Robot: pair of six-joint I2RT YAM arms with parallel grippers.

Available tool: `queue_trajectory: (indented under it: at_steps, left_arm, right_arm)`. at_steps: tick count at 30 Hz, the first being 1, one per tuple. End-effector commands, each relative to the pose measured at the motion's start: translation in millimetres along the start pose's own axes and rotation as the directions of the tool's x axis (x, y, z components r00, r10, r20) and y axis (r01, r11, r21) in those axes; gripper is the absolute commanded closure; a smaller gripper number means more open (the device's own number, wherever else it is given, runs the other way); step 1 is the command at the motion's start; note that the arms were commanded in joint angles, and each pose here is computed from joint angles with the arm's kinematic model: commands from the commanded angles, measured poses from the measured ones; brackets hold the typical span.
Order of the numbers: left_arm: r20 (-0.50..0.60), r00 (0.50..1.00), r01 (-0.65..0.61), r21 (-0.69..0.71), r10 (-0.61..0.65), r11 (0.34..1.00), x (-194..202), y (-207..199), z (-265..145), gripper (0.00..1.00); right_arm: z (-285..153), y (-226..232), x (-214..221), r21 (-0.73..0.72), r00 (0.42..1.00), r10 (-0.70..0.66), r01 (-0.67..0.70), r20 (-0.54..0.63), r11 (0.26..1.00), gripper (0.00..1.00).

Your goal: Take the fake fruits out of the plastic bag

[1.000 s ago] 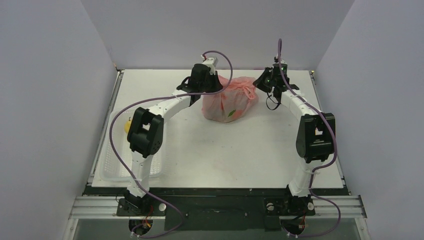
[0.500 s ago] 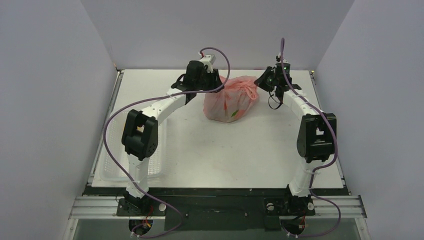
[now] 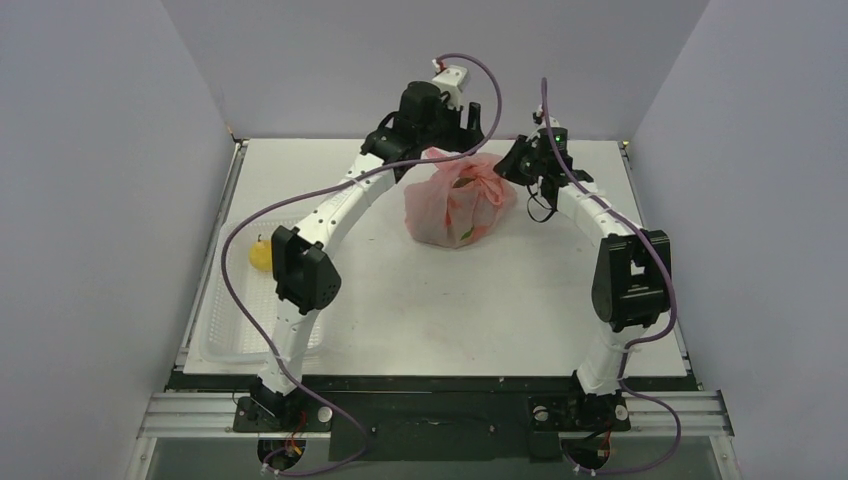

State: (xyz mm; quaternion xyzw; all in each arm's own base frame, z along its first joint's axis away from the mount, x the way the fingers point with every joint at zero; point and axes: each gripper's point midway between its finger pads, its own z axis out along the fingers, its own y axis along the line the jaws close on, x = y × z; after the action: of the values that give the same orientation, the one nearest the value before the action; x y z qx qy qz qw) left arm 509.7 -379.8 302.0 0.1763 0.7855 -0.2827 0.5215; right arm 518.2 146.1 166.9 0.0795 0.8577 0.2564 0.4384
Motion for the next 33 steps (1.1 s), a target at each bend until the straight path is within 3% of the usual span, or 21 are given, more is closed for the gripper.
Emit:
queue_trajectory:
  at_steps: [1,7,12,18,20,22,24,28,29,33]
  left_arm:
    - [-0.109,0.99,-0.102,-0.092,0.091,0.991,42.1,0.7,19.4,0.23]
    - [-0.149,0.979,-0.153,-0.084,0.14,0.985,62.2,-1.3,30.1,0.27]
    - [-0.192,0.974,-0.143,-0.124,0.117,0.982,82.5,8.8,29.4,0.36]
    - [-0.171,0.98,-0.132,-0.163,0.104,0.978,75.8,14.4,25.7,0.49]
    - [-0.175,0.979,-0.141,-0.182,0.109,0.973,74.7,17.9,24.7,0.46]
    - [-0.17,0.979,-0.146,-0.204,0.112,0.968,71.2,21.6,22.7,0.35]
    - [-0.16,0.982,-0.136,-0.213,0.103,0.968,68.8,23.2,23.0,0.29]
    - [-0.134,0.991,-0.056,-0.223,0.026,0.973,63.7,33.4,25.2,0.28]
    - [-0.128,0.992,-0.04,-0.215,0.013,0.976,63.1,34.7,26.4,0.3]
    - [-0.128,0.99,0.044,-0.148,-0.064,0.988,65.1,33.4,31.4,0.57]
  right_arm:
    - [-29.2,38.8,-32.8,-0.074,0.992,-0.069,0.076,0.101,0.994,0.93]
    - [-30.5,33.1,-35.6,-0.062,0.992,-0.074,0.081,0.104,0.995,0.93]
    - [-28.0,33.6,-36.0,-0.071,0.992,-0.077,0.085,0.103,0.994,0.93]
    - [-22.2,20.6,-34.2,-0.049,0.993,-0.072,0.076,0.092,0.996,0.93]
    - [-23.1,17.6,-32.4,-0.041,0.993,-0.077,0.081,0.087,0.996,0.93]
    - [-25.7,19.8,-34.1,-0.044,0.992,-0.081,0.086,0.093,0.995,0.93]
    - [-27.3,21.4,-35.8,-0.047,0.992,-0.082,0.087,0.098,0.995,0.93]
    - [-29.1,21.9,-37.2,-0.047,0.991,-0.085,0.09,0.102,0.995,0.93]
    - [-29.0,21.9,-37.2,-0.048,0.991,-0.085,0.09,0.101,0.995,0.93]
    - [-28.1,21.1,-36.4,-0.045,0.991,-0.088,0.093,0.099,0.995,0.93]
